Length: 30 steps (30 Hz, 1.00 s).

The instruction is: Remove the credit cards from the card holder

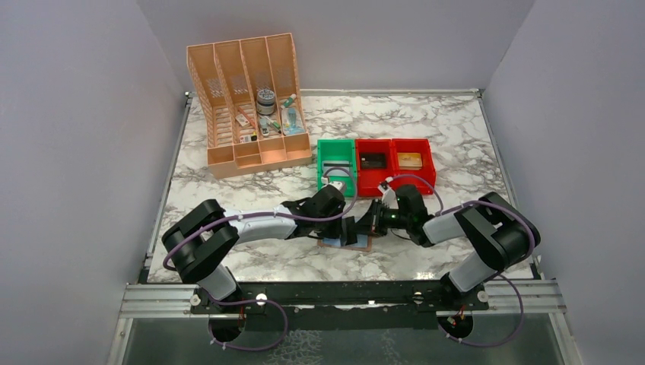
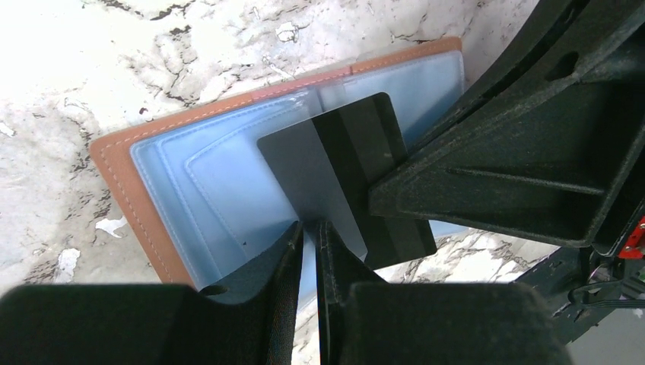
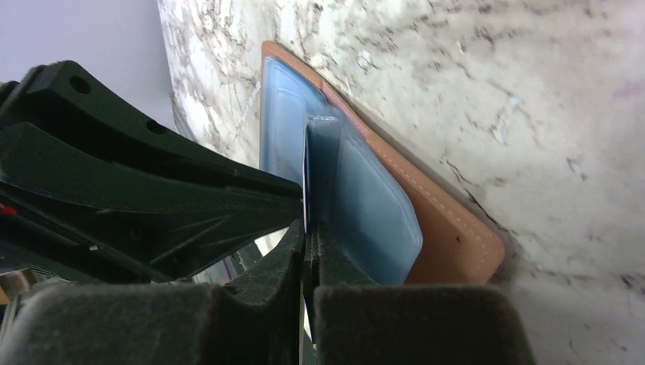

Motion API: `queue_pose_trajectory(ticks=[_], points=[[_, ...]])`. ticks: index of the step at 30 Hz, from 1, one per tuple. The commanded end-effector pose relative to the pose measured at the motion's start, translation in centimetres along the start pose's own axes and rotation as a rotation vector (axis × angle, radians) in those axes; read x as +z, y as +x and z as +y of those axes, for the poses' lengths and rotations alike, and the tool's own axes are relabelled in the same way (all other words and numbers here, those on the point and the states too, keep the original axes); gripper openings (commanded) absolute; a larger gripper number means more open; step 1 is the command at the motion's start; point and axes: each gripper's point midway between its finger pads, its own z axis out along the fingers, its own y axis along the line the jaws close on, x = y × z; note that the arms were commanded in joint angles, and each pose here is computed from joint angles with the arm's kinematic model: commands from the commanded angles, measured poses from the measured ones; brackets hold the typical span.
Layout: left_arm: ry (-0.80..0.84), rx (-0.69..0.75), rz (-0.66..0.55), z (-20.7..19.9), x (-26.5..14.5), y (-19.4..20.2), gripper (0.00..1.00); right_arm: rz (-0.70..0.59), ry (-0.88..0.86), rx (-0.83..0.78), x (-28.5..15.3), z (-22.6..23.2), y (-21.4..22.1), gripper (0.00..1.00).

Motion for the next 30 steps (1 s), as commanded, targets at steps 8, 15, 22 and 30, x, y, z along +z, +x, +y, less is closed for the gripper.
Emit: queue_pose_trajectory(ticks=[8,15,22,30], points=[[-0.047,0.033,0.013,1.0,-0.3,0.5,0.16,-0.011,0.027,0.036,-1.1,-0.9,1.6,0.09],[-0.033,0.042,0.032,0.7,-0.1,0.8,0.16,-0.025,0.063,0.049,-0.8,-1.0,0.7,0.18],[-0.036,0.046,0.029,0.8,-0.2,0.7,0.16,-0.024,0.055,0.051,-0.3,-0.7,0.0,0.2],[-0.041,0.043,0.025,0.8,-0.2,0.7,0.16,-0.005,0.034,0.047,-0.2,-0.5,0.3,0.06]])
